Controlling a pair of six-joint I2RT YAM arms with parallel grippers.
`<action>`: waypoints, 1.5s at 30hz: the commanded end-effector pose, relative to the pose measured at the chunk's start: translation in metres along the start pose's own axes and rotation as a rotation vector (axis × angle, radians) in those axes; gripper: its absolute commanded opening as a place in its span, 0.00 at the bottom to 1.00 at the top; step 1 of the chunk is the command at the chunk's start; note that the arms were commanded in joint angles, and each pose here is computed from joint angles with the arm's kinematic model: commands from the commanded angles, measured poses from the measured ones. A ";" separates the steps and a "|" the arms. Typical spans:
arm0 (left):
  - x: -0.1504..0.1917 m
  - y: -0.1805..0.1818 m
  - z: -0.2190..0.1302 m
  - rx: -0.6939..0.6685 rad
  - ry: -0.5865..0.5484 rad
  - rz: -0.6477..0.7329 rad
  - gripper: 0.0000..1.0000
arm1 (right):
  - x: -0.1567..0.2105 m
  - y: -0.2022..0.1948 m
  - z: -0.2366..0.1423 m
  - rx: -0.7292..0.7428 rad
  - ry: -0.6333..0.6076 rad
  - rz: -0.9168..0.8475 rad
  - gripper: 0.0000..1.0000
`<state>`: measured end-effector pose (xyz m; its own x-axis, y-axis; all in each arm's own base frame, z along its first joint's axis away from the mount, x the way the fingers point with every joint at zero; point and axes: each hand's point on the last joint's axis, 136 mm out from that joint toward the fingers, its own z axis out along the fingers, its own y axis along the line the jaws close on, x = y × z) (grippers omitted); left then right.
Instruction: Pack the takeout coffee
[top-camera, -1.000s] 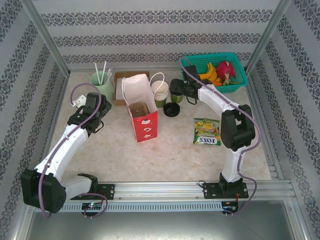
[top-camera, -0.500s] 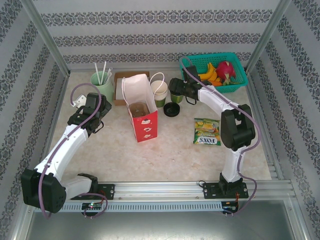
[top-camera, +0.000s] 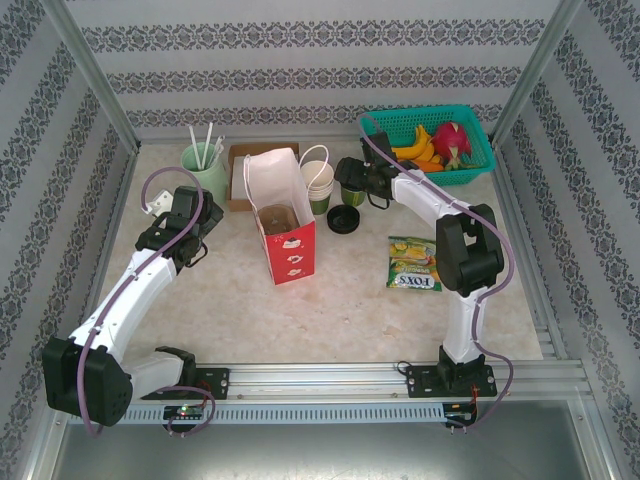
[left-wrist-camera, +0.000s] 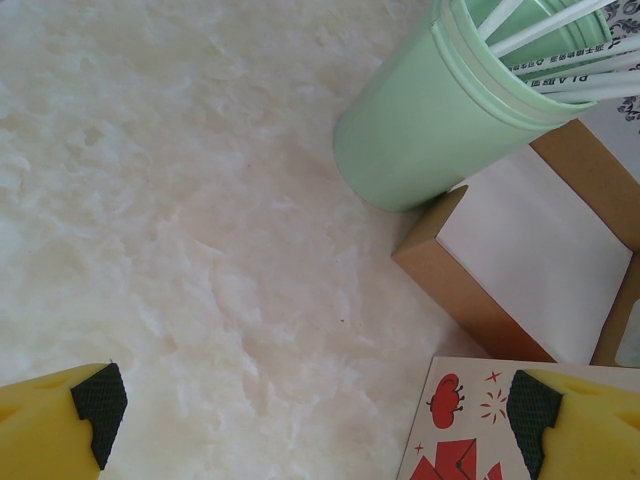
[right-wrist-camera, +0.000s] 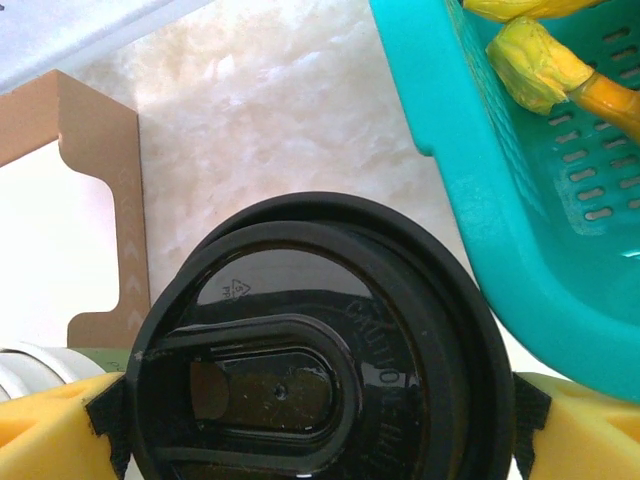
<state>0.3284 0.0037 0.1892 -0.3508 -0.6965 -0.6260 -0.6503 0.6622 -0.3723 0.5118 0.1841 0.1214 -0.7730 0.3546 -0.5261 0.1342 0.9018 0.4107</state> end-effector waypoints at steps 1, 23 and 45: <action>-0.002 0.001 -0.001 0.000 -0.014 0.018 0.99 | -0.007 -0.005 0.005 0.008 -0.011 0.012 0.91; -0.002 0.003 -0.003 0.002 -0.021 0.021 0.99 | 0.003 -0.024 -0.016 0.032 -0.007 -0.032 0.76; 0.000 -0.009 -0.001 0.062 -0.006 0.032 0.99 | 0.090 -0.063 -0.082 -0.017 0.143 -0.039 0.77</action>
<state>0.3312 -0.0015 0.1904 -0.3739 -0.6826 -0.6279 -0.6170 0.6885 -0.3811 0.4065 0.1354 0.1204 -0.8100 0.3183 -0.4925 0.1229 0.9134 0.3881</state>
